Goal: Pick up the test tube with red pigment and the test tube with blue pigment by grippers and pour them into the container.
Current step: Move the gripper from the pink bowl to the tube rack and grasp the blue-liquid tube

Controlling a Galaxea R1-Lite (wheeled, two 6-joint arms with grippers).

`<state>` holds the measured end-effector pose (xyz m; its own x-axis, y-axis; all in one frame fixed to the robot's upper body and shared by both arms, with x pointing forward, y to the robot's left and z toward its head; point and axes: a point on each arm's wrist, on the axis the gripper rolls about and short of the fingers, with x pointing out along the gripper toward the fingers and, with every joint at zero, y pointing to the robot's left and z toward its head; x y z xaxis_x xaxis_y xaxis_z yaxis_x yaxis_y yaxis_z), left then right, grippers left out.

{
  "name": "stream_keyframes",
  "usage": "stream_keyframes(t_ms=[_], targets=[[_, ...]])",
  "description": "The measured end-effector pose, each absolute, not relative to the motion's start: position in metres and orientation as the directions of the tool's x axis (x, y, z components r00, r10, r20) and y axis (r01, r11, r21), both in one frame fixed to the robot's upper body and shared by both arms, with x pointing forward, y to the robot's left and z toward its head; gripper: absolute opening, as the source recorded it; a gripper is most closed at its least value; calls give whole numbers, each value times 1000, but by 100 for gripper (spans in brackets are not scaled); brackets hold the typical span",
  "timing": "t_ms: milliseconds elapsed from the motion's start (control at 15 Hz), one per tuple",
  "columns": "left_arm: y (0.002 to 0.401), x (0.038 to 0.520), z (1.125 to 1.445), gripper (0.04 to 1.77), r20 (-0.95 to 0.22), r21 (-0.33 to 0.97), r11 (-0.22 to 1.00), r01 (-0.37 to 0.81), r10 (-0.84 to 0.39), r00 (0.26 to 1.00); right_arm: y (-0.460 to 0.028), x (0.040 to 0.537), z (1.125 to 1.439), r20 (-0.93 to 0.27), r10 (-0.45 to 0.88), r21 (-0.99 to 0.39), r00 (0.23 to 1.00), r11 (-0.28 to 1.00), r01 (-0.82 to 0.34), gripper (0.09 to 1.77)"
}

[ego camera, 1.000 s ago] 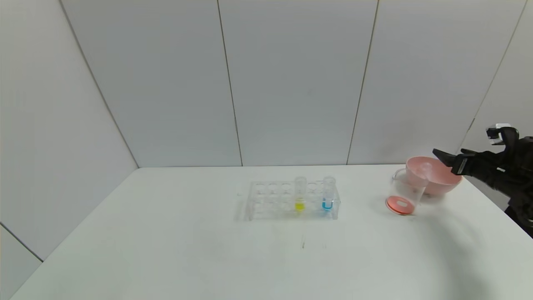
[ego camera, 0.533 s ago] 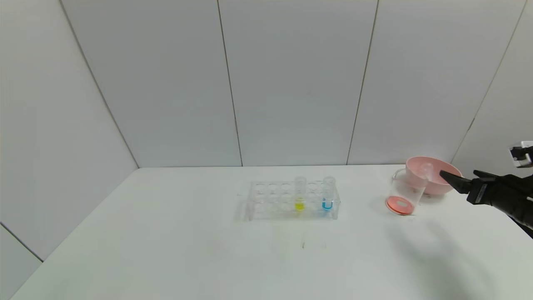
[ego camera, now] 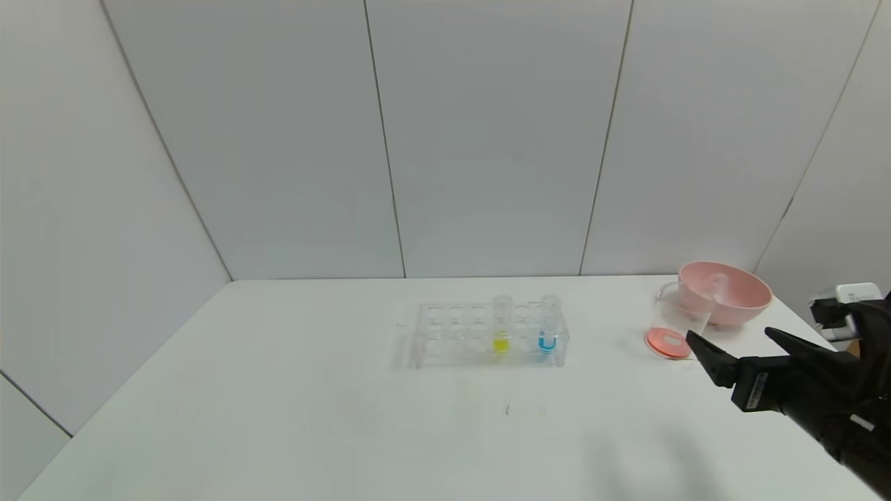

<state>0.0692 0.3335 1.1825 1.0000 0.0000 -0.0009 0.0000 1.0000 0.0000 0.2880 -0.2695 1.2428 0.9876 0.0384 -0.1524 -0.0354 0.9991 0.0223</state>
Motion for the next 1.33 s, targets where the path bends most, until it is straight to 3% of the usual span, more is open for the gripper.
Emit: stream_keyframes(t_ms=[533, 867, 1333], targets=[[334, 69, 1183, 176, -1, 0, 1000, 0, 0, 1000, -171, 290, 1222, -133, 124, 86, 983, 990, -113, 170], [334, 69, 1183, 176, -1, 0, 1000, 0, 0, 1000, -136, 323, 1193, -123, 102, 45, 987, 994, -97, 170], [334, 69, 1183, 176, -1, 0, 1000, 0, 0, 1000, -114, 372, 1180, -91, 66, 9, 994, 998, -65, 170]])
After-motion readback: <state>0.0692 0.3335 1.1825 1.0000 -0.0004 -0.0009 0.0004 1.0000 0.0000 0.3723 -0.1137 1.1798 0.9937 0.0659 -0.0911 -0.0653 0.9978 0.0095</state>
